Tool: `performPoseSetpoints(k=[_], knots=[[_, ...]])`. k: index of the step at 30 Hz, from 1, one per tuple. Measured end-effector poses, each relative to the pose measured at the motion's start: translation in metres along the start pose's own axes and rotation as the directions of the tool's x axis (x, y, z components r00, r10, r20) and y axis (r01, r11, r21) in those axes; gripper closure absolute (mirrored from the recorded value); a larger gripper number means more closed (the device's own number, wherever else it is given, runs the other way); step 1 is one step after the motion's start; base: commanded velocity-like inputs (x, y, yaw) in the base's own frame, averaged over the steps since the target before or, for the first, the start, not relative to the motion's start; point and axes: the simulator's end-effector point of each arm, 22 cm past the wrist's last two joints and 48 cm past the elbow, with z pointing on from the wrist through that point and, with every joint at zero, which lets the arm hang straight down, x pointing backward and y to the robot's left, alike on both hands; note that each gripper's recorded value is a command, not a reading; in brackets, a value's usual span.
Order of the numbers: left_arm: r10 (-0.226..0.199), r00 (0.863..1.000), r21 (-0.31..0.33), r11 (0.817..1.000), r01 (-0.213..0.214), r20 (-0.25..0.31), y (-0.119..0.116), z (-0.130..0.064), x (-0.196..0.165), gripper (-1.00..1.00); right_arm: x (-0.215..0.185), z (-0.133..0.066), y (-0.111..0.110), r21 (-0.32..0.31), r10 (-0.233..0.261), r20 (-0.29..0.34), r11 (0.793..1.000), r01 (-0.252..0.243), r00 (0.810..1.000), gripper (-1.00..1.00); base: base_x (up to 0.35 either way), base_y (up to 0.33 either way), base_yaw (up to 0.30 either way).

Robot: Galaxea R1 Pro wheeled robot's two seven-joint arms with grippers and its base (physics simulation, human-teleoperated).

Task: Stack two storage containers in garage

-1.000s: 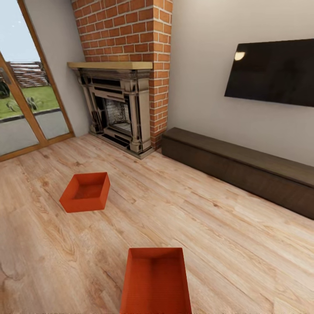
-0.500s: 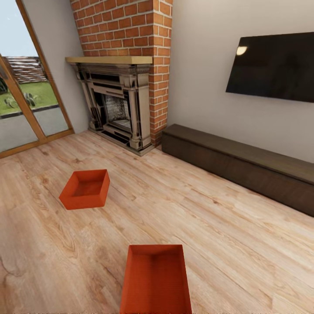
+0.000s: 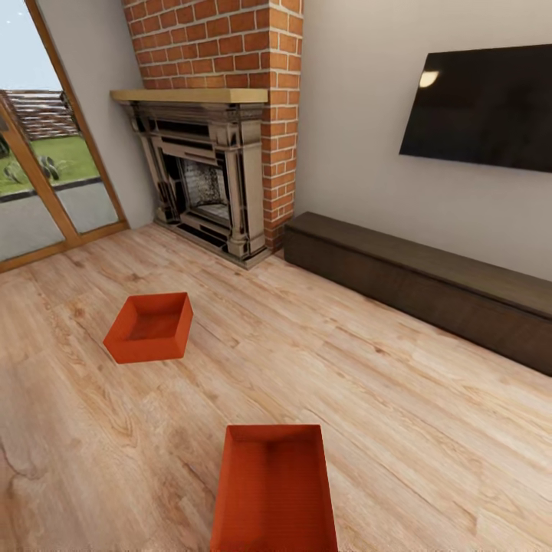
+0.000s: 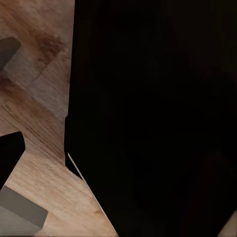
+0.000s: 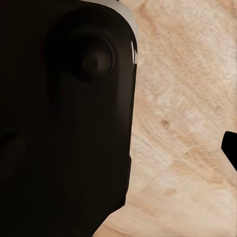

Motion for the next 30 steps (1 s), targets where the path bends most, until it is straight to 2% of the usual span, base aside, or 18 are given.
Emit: performPoseSetpoints(k=[12, 16, 30], knots=[[-0.008, 1.000, 0.001, 1.000, 0.008, 0.002, 0.002, 0.001, -0.003, -1.00, 0.008, 0.000, 0.002, -0.004, -0.004, -0.019, 1.000, 0.004, 1.000, -1.00, 0.000, 0.000, 0.000], [-0.015, 1.000, 0.004, 1.000, 0.015, 0.023, -0.001, 0.001, -0.014, -1.00, 0.010, 0.000, 0.002, -0.004, -0.005, -0.025, 1.000, 0.004, 1.000, -1.00, 0.000, 0.000, 0.000], [-0.012, 0.999, 0.018, 1.000, 0.011, 0.043, -0.006, 0.003, -0.044, -1.00, 0.019, 0.000, 0.002, -0.005, -0.007, -0.048, 1.000, 0.007, 0.999, -1.00, 0.000, 0.000, 0.000]])
